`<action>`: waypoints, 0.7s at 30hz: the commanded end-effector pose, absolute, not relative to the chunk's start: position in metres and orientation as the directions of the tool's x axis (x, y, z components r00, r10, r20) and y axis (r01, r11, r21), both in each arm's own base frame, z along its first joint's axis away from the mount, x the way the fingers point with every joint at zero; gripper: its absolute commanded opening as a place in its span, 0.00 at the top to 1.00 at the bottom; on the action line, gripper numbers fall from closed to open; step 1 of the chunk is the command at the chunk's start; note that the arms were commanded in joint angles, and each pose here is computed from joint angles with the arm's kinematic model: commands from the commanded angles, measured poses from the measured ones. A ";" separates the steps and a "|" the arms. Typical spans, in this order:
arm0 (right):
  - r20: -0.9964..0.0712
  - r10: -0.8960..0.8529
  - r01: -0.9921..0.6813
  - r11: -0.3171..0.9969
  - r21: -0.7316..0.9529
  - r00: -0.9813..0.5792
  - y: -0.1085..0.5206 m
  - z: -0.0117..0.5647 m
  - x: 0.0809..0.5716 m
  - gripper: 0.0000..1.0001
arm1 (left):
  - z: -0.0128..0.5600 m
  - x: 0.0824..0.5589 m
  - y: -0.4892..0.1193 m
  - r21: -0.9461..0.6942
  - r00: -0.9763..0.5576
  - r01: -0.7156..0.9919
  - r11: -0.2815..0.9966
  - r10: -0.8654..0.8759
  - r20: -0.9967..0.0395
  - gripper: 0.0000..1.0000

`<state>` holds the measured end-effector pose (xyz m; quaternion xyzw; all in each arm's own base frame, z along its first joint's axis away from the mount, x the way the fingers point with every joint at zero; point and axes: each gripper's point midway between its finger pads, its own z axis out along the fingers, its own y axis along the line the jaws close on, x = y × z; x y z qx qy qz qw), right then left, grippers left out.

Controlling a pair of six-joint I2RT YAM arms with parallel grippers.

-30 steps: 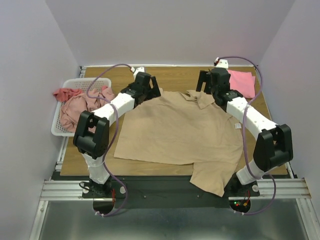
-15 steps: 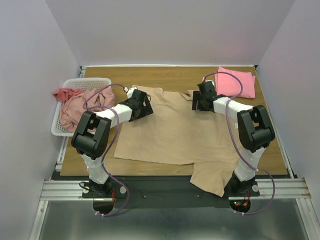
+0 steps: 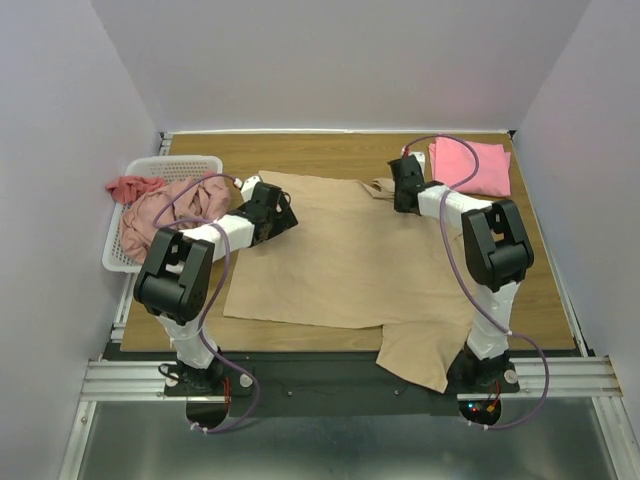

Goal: Fold and stack the t-shirts
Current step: Flatten the tshirt out

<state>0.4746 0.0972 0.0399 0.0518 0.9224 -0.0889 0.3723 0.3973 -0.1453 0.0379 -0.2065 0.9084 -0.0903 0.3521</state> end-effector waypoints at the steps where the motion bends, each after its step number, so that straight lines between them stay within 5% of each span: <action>1: -0.768 0.052 0.215 0.970 -0.113 -0.639 0.097 0.072 0.499 0.83 | 0.007 0.362 -0.121 -0.198 -0.730 -0.377 0.905 -0.422 -0.538 0.02; 9: -0.801 0.017 0.205 0.970 -0.132 -0.598 0.099 0.095 0.522 0.99 | 0.015 0.357 -0.114 -0.196 -0.713 -0.392 0.899 -0.432 -0.552 0.01; 21: -0.839 -0.050 0.308 0.917 -0.253 -0.542 0.062 0.105 0.592 0.99 | 0.004 0.346 -0.100 -0.165 -0.719 -0.442 0.882 -0.458 -0.523 0.02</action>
